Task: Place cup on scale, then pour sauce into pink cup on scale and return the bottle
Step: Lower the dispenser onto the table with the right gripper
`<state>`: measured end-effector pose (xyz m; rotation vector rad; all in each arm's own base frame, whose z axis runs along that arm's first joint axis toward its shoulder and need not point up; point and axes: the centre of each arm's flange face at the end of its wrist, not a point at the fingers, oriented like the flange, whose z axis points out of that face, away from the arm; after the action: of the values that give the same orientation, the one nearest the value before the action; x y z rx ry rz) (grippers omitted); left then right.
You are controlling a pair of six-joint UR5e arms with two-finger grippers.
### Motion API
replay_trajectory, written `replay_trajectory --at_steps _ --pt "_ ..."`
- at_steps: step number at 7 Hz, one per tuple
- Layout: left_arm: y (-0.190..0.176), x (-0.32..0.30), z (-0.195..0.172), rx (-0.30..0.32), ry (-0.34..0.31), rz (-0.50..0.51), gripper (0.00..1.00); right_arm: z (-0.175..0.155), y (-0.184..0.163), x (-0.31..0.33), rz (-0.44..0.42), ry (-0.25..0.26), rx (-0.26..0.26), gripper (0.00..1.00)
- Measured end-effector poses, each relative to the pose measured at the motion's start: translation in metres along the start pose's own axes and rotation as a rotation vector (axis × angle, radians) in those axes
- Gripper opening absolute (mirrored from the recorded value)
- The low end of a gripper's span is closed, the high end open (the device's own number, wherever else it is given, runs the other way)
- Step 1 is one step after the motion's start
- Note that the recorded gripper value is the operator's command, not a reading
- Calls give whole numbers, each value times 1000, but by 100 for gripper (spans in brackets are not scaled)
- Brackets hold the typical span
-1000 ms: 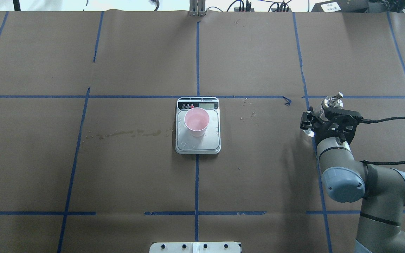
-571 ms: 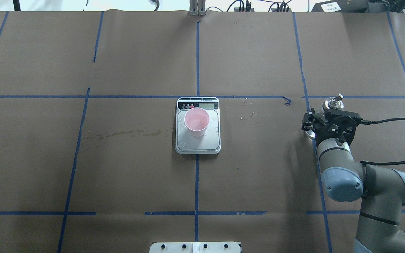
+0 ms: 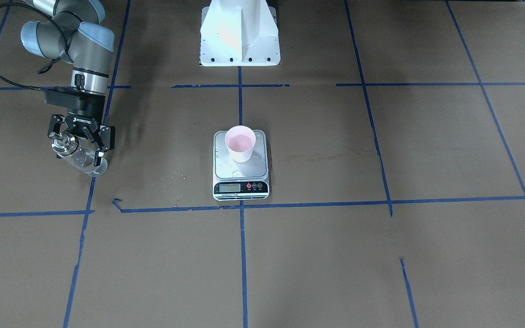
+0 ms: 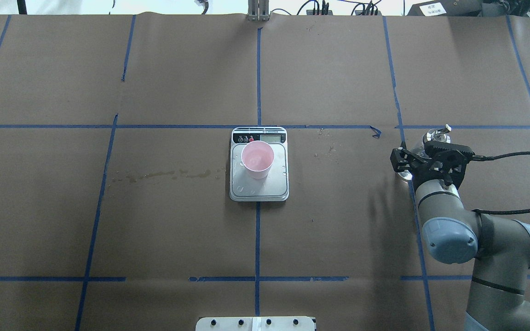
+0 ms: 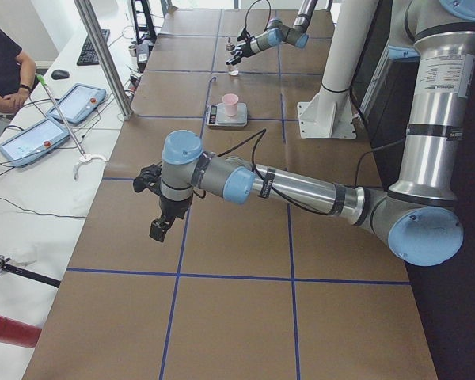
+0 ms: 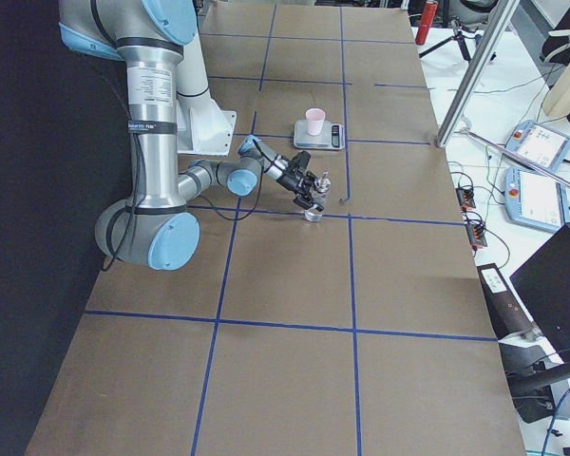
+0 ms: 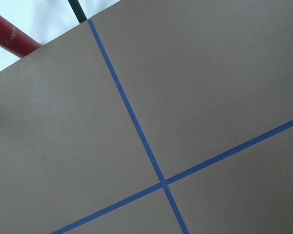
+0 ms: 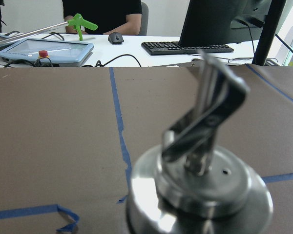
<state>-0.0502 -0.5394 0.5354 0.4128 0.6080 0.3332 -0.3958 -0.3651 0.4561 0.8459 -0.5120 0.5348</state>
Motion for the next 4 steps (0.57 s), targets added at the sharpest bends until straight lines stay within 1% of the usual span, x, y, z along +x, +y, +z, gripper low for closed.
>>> replay_trajectory --at_steps 1,2,4 --pt "0 0 0 1 0 0 100 -9 -9 5 6 -13 -37 100" --pt "0 0 -1 1 1 1 100 -21 -22 12 5 -27 -85 100" --pt "0 1 -1 2 1 1 100 -38 -40 29 -9 -49 -203 100"
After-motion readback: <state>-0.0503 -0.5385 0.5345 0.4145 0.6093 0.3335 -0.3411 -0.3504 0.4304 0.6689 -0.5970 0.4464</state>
